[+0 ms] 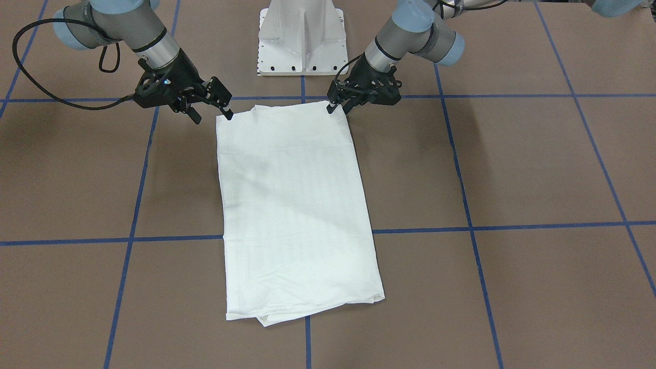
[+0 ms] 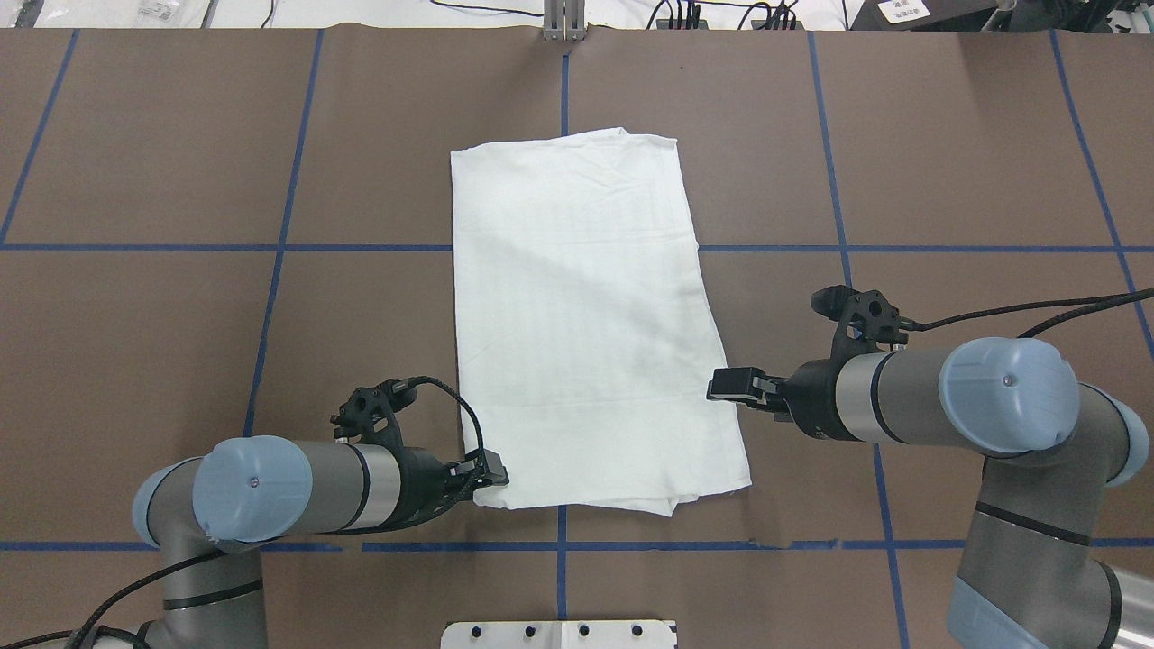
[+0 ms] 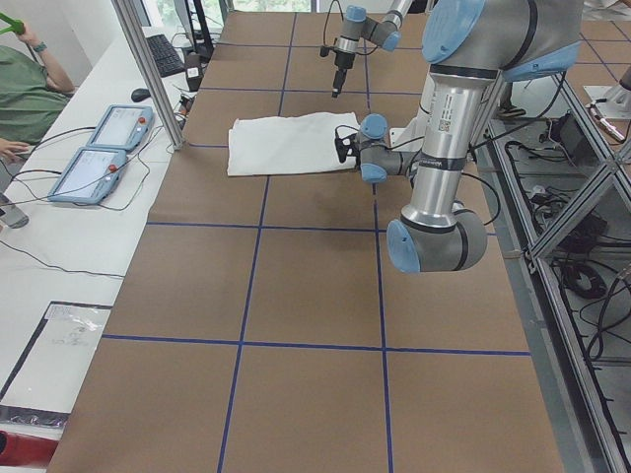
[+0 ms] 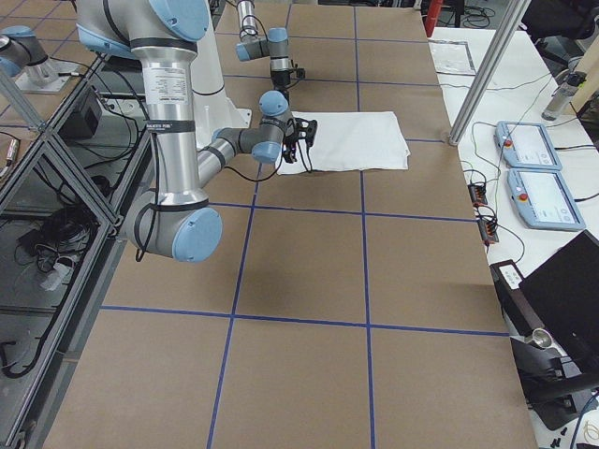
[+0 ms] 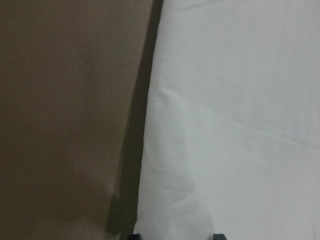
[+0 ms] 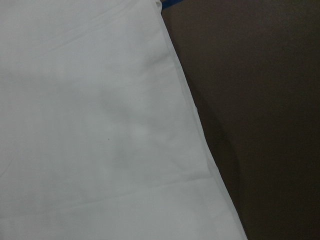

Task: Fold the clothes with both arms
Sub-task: 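Position the left and right grippers at the near shirt corners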

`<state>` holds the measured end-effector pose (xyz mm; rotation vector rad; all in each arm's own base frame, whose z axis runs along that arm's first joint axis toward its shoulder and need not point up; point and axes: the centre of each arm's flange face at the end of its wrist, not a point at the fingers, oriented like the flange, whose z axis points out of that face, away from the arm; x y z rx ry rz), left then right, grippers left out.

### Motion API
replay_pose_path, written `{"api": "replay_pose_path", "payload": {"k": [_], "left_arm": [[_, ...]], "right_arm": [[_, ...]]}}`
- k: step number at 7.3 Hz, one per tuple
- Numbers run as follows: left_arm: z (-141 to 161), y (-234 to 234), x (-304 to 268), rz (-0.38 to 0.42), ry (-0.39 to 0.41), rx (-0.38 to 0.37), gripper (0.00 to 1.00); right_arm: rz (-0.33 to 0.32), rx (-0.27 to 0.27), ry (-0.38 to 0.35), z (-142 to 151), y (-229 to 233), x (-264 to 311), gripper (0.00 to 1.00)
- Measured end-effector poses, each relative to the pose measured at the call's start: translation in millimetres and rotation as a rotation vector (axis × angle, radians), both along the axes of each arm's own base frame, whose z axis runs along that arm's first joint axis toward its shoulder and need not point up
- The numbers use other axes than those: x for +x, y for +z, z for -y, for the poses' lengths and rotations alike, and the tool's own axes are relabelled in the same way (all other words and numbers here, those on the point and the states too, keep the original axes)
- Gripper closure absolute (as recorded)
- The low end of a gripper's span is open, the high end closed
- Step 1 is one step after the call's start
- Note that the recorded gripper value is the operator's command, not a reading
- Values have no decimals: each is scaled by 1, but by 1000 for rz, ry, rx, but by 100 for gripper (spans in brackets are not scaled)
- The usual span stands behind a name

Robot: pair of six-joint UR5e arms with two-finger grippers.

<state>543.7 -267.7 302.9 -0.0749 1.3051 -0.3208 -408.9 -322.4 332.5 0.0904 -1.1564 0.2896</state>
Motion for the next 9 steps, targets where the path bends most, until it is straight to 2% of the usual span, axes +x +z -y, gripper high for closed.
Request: {"api": "replay_pose_path", "payload": {"k": [3,4,5,6,7,8,9], "left_arm": [[-4,1,2,3,6,0,42],[-6,1,4,4,10,0,47],[-7,2,4,6,12,-1,58],[-8,3,5,8,14,-1,76],[-8,3,6,9,15,-2,100],[-8,2,7,7,15,-1,100],[-8,-1,7,2,15,0,100]], "right_arm": [[-3,-1,0,-1,1,-1,0],[-3,-1,0,-1,2,-1,0],[-4,-1,-1,-1,2,-1,0],[-5,-1,-2,-2,2,-1,0],[-8,-1,-3,-3,4,-3,0],[-12,-10,3,-8,6,-6,1],[-12,-41,25,-17,9,-14,0]]}}
